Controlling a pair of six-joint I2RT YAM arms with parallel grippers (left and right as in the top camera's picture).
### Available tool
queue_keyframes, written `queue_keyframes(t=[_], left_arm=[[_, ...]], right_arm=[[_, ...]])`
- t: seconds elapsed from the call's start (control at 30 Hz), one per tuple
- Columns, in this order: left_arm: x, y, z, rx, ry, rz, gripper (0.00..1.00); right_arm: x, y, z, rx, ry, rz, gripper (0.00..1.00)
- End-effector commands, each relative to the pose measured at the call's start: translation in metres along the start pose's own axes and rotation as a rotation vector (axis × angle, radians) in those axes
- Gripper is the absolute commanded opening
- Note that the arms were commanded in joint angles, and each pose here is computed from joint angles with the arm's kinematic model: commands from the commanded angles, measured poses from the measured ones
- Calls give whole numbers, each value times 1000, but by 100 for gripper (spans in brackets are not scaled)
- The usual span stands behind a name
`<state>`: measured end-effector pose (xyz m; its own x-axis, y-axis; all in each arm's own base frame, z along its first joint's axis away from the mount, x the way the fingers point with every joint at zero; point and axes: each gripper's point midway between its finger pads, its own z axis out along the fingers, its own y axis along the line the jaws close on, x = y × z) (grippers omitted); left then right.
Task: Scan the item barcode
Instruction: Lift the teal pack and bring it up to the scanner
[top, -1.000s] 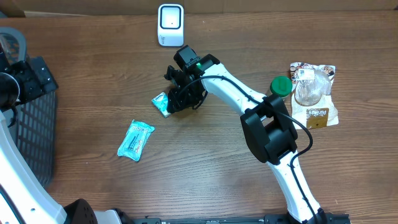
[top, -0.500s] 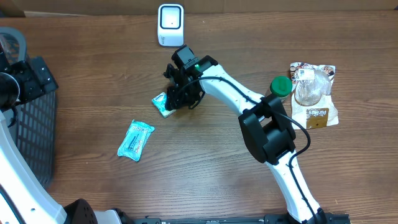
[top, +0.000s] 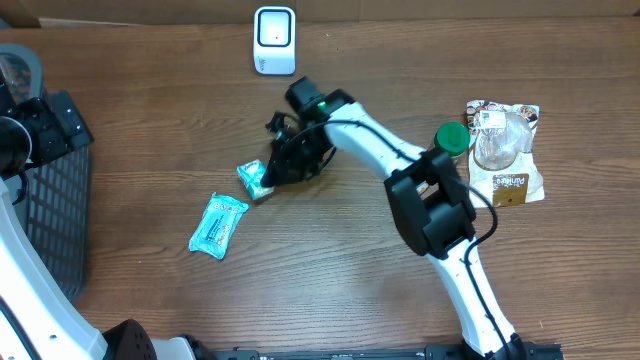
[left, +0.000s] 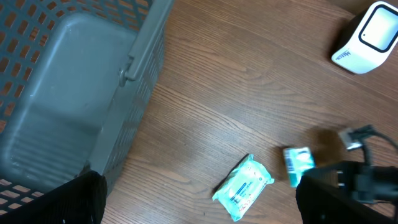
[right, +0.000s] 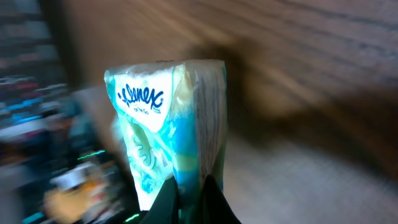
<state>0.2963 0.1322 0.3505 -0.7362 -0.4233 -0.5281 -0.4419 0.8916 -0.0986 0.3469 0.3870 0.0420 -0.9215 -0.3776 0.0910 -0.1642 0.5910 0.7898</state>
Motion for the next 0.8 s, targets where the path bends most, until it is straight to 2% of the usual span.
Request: queue_keyframes(t=[0.0, 0.23, 0.43, 0.77], left_arm=[[-2, -3, -1, 12, -7, 18, 99], [-2, -3, -1, 12, -7, 18, 100], [-2, -3, -1, 12, -7, 18, 100], [-2, -3, -1, 12, -7, 18, 100]], right_arm=[[1, 65, -56, -390, 20, -41, 4], [6, 98, -113, -670, 31, -94, 4], [11, 108, -138, -672, 2, -84, 4], [57, 174, -212, -665, -126, -330, 4]])
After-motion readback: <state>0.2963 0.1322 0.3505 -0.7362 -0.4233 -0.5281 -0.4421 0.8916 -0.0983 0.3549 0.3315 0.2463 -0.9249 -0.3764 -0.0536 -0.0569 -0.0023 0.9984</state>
